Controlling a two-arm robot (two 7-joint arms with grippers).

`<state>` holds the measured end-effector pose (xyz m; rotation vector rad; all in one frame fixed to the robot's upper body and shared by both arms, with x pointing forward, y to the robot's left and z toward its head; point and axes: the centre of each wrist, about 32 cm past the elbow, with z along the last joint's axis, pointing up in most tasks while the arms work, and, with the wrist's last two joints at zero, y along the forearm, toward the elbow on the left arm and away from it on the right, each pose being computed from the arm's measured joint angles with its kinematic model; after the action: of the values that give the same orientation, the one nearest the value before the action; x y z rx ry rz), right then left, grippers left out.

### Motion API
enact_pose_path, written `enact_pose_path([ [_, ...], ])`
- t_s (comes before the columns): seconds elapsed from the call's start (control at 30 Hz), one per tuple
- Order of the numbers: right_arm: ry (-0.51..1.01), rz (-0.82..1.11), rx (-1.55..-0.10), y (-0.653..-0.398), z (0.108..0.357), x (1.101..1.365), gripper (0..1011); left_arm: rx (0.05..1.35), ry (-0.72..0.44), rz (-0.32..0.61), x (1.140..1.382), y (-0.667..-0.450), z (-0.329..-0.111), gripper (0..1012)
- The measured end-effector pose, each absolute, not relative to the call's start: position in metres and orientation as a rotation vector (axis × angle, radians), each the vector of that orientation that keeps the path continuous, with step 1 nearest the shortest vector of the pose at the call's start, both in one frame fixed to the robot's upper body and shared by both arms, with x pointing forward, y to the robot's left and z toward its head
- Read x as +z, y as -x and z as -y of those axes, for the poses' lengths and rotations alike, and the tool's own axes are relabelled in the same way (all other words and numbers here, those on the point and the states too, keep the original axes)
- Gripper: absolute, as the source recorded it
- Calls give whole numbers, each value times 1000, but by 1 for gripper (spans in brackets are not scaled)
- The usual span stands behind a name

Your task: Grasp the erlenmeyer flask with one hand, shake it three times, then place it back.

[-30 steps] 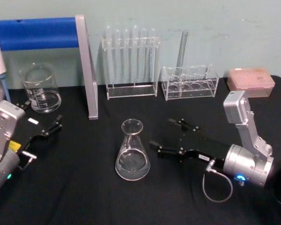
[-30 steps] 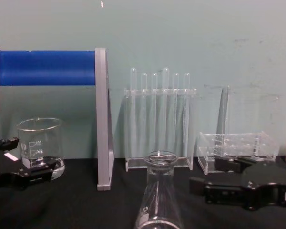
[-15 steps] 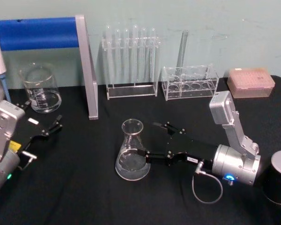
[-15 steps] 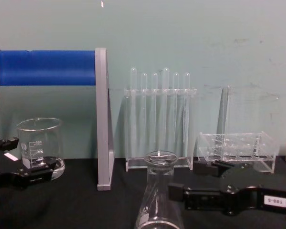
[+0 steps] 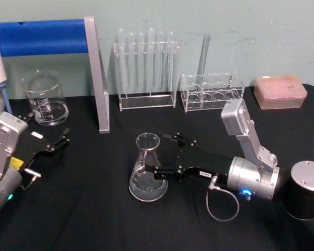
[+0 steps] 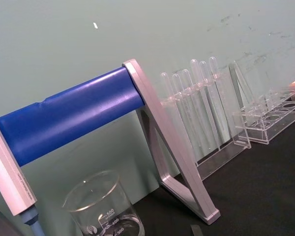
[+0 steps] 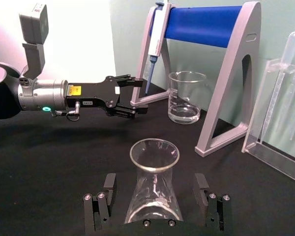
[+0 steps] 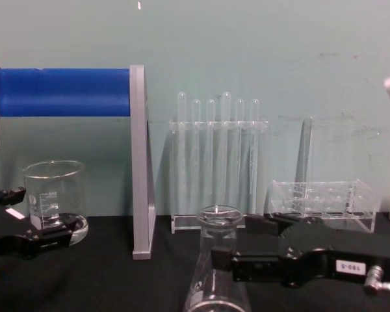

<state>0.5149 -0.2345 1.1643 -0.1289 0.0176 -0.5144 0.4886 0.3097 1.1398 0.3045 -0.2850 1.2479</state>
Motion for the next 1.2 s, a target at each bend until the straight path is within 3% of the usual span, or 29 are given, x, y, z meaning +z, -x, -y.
enact_pose_path([
  [0.57,137,-19,-495,-535,219,1161,1000,1248,-304,285,1140,-489,-310,1001],
  [1.2,134,-14,-494,-537,217,1162,981,1248,-304,285,1140,-489,-310,1001],
])
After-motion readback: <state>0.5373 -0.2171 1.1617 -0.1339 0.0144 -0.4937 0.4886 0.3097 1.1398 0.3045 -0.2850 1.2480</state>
